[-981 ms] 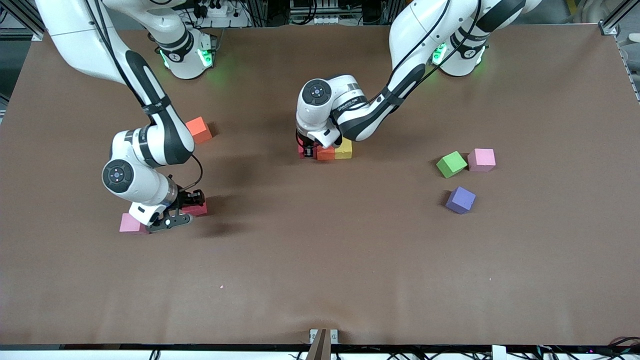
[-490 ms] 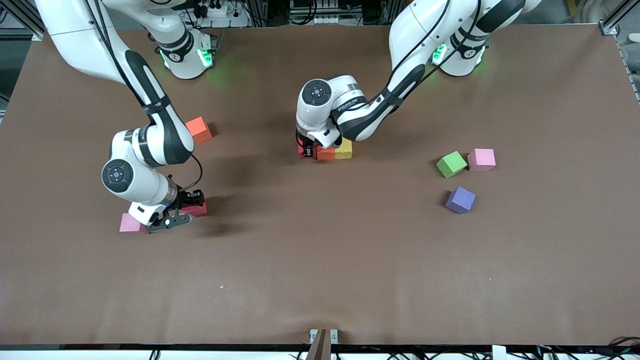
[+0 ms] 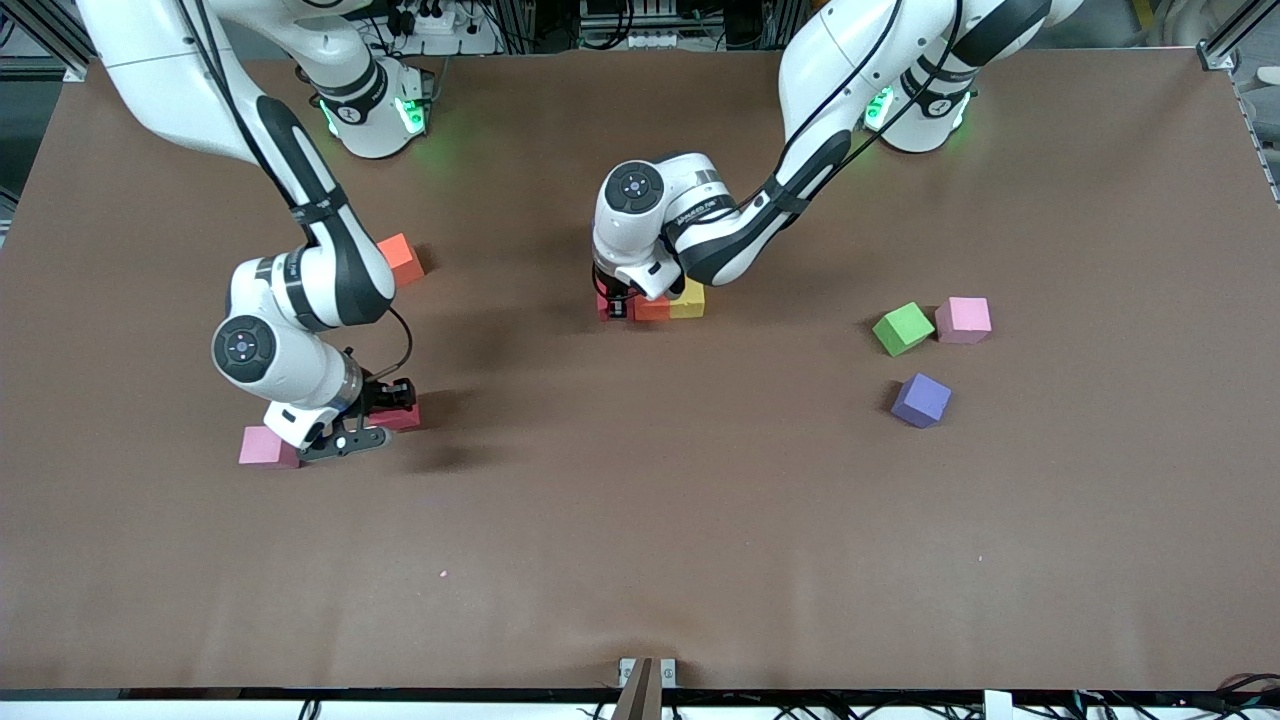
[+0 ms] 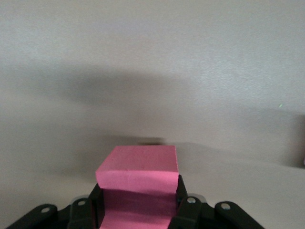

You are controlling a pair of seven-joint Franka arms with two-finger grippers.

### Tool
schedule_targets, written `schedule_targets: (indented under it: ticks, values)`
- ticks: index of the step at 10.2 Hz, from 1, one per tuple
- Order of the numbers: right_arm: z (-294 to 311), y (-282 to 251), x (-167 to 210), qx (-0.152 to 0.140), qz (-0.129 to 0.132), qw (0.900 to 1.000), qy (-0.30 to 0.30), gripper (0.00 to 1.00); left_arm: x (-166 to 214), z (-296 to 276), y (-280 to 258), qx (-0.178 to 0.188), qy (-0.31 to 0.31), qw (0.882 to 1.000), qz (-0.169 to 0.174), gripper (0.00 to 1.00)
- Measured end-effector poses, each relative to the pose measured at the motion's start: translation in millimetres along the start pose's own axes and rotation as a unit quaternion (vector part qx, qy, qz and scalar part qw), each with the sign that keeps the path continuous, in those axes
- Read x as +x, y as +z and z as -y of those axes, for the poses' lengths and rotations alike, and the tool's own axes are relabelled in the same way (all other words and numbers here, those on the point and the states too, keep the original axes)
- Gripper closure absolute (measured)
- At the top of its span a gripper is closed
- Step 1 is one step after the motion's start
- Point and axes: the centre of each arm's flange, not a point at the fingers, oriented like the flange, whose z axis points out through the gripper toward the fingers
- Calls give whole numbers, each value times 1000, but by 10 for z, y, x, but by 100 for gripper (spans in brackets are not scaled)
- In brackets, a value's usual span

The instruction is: Form number 2 with 11 blocks

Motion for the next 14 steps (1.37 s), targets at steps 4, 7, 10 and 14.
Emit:
schedule_targets:
  ticks: [4,7,10,14]
  values:
    - [84,-2,1,0,0,1000,12,42,-1,-9,26,-5,7,1000,-1,6]
    - [228,4,-5,-1,0,1000,18,42,-84,-73,-127,-16,6,1000,11,0]
    - [374,3,-23,3,8,999,36,42,-127,-92,-400,-27,12,1000,3,0]
    - [825,-43,-35,5,7,999,52,42,88,-436,-794,-52,24,998,-16,0]
